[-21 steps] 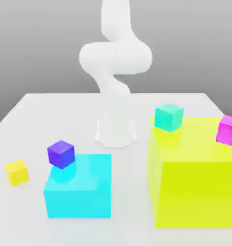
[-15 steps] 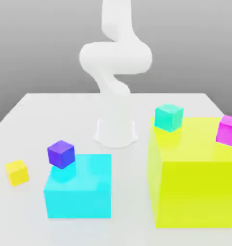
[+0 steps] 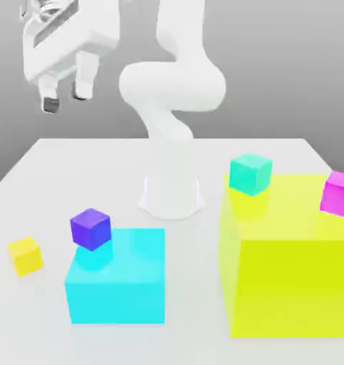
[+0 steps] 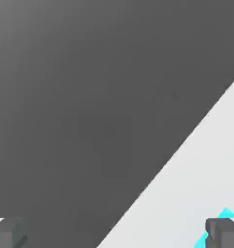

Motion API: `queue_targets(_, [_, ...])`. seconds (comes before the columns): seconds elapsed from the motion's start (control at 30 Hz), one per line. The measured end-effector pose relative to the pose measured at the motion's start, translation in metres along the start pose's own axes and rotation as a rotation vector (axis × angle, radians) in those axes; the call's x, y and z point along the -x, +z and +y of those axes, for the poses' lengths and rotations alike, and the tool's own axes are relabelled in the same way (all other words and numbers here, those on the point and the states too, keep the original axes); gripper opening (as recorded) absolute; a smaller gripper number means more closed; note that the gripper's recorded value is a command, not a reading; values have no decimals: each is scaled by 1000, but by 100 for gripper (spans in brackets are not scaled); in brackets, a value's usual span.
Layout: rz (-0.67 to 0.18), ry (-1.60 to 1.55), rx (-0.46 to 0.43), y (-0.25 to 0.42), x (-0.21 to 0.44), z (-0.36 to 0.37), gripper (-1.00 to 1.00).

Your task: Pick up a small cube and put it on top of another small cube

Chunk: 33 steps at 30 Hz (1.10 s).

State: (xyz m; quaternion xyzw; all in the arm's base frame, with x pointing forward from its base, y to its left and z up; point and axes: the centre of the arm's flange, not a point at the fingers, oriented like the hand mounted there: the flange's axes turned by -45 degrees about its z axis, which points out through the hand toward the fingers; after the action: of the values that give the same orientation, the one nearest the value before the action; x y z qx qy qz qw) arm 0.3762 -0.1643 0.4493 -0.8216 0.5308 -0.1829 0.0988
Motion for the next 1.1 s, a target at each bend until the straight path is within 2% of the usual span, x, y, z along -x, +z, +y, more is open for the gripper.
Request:
queue_targets(0.17, [11,435,147,65,-18,83,0])
queue_targets(0.5, [107,1274,465,198,-44,269,0])
queue_targets(0.7, [111,1307,485,221,-40,283,0])
queue_targets(1.0, [81,1318,453,244,-33,286,0])
queue_targets(1.03, [79,1320,449,245,-32,286,-100])
queue_targets(1.1, [79,1320,449,245,-32,286,-100])
